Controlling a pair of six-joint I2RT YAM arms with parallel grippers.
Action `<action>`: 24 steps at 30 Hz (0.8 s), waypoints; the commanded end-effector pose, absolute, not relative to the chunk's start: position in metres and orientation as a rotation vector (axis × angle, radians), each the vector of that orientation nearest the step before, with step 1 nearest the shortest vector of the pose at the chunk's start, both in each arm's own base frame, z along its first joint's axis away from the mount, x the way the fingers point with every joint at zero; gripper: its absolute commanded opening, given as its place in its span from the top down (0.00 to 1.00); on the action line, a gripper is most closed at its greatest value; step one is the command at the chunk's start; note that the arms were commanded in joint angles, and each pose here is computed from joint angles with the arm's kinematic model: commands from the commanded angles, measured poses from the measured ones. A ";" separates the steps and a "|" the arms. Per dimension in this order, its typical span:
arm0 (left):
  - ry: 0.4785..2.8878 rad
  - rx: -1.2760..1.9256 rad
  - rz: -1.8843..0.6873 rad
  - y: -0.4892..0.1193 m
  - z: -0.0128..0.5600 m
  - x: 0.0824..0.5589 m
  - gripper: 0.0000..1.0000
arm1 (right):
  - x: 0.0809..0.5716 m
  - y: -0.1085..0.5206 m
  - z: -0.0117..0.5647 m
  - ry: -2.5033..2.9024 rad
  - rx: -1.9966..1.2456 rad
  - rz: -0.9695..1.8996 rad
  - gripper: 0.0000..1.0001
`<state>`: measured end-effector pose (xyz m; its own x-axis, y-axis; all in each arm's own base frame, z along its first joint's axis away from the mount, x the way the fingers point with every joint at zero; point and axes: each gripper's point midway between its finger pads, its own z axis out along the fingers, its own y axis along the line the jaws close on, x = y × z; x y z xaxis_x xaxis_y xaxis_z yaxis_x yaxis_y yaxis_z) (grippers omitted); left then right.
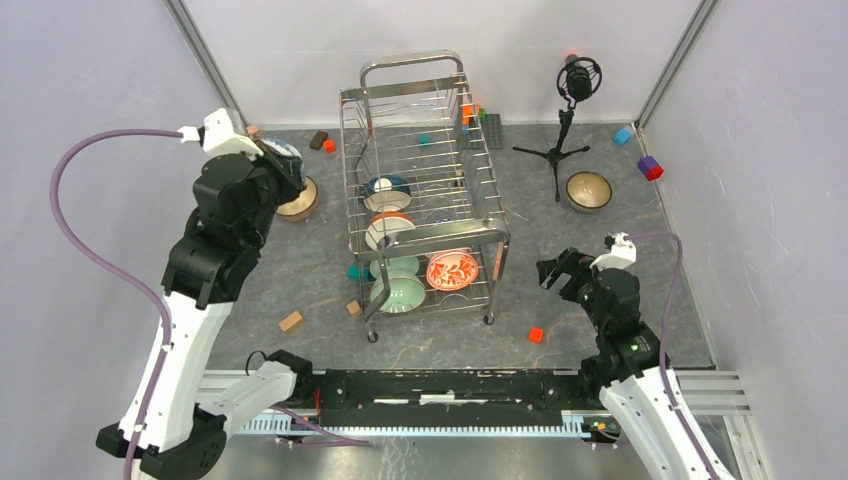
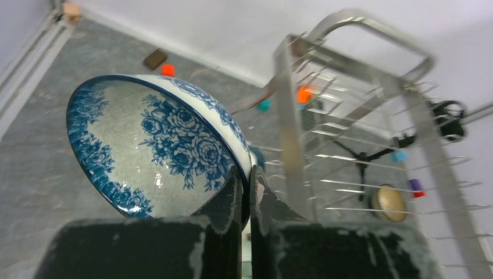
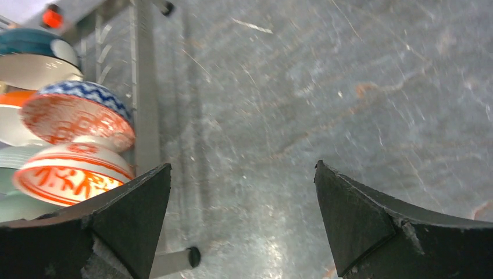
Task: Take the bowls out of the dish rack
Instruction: Place the bowl at the center of the board.
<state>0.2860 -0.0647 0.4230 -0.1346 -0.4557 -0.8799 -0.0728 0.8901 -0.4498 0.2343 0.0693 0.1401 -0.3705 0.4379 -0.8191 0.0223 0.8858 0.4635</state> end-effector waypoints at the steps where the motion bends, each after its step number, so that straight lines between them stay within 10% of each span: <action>1: 1.783 -0.457 -0.154 -0.041 0.380 0.283 0.98 | 0.229 0.061 0.116 1.960 0.390 0.409 0.02; 24: 2.294 -0.646 0.437 0.001 0.157 0.244 0.98 | 0.214 0.072 0.050 2.108 0.263 0.415 0.02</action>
